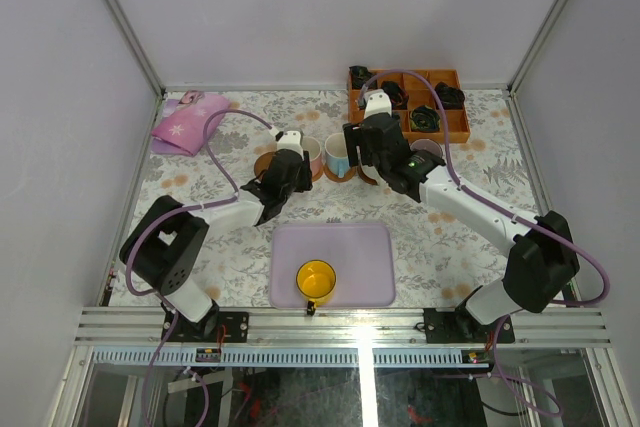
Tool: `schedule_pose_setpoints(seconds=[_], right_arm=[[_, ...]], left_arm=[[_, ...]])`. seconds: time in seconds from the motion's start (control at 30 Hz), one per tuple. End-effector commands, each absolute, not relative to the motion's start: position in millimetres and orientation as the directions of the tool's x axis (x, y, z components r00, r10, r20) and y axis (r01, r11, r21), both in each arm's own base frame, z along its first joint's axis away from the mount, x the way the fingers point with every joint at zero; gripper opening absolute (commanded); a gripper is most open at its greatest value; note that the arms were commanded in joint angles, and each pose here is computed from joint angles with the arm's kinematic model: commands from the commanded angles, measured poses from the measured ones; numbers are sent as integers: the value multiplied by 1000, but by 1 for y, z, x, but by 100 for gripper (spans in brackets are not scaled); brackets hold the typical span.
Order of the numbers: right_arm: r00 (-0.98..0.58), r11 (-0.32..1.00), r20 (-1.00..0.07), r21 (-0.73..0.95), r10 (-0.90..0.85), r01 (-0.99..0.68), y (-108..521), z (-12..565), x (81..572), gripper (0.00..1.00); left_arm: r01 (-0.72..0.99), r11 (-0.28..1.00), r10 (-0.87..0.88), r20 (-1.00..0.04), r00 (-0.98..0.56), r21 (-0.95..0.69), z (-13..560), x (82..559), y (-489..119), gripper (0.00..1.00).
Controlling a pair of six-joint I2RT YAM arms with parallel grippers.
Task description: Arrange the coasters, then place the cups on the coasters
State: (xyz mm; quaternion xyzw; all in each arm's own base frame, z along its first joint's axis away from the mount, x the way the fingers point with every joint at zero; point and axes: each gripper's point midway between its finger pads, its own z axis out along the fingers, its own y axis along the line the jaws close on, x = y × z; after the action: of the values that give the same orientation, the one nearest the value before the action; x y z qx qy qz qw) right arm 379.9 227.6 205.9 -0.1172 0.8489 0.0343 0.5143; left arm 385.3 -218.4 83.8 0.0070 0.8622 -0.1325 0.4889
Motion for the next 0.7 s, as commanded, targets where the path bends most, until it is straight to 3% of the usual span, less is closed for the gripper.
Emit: schedule_pose_setpoints(seconds=[0.0, 0.4, 0.67], right_arm=[[-398, 975, -911, -13, -103, -223, 232, 232, 388, 80], [-401, 976, -911, -7, -96, -218, 229, 231, 385, 80], [-402, 976, -911, 1, -89, -218, 229, 230, 384, 80]], left_arm=[[150, 956, -142, -842, -520, -254, 94, 384, -222, 38], [179, 947, -137, -840, -524, -267, 98, 379, -232, 57], [205, 939, -132, -842, -524, -275, 102, 378, -238, 60]])
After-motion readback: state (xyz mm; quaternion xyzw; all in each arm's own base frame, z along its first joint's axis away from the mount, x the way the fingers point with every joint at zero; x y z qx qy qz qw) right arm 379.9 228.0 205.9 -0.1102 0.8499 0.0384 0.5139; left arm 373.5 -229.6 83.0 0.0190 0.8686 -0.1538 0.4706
